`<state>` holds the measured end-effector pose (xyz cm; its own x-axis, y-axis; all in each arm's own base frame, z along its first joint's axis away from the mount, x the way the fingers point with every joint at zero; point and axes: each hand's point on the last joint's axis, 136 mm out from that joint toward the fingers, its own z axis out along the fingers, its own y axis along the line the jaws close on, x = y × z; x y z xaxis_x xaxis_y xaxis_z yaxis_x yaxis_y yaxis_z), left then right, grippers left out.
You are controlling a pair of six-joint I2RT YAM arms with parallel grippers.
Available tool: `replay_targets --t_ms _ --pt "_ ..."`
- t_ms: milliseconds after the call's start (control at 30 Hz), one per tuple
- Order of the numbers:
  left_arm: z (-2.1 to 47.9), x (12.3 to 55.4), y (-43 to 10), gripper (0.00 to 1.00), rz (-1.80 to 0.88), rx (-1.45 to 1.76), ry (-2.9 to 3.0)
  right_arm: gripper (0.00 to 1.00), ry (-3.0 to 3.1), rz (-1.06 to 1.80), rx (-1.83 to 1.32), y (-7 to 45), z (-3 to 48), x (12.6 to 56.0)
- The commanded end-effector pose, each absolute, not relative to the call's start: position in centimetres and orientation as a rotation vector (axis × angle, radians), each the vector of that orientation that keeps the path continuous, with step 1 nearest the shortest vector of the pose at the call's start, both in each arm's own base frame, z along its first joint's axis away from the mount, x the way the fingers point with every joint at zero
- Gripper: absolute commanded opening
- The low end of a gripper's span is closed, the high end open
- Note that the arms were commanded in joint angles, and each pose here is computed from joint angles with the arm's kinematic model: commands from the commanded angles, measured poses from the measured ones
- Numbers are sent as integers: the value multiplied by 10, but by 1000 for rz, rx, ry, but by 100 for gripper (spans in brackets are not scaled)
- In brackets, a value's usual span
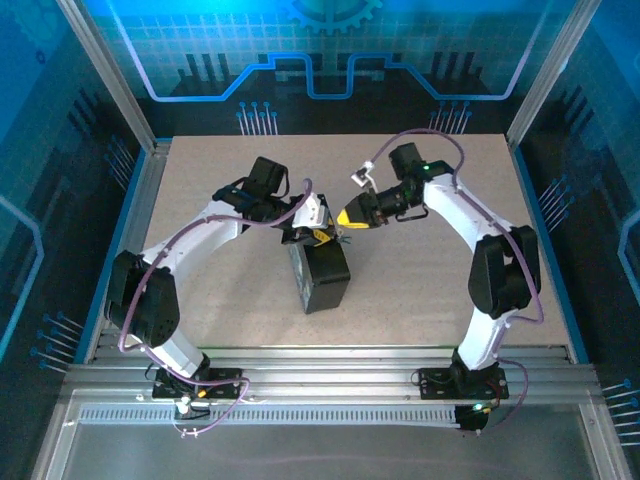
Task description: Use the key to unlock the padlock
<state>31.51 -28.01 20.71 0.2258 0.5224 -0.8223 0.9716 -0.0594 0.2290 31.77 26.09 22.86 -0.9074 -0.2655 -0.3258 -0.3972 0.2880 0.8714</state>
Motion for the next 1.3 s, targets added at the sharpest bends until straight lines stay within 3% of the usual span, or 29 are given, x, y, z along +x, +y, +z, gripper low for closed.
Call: replay_targets --t_ms 0,533,1033,1267 --pt "220 309 -290 7 -779 1669 1322 40 2312 1583 -712 246 246 324" --pt "224 307 -285 7 -896 1623 1345 39 1709 983 -1255 242 239 331" --pt "230 313 -284 7 -956 1599 1333 31 1506 695 -1461 260 216 323" --pt "232 315 -282 7 -962 1592 1333 29 1497 694 -1494 259 215 311"
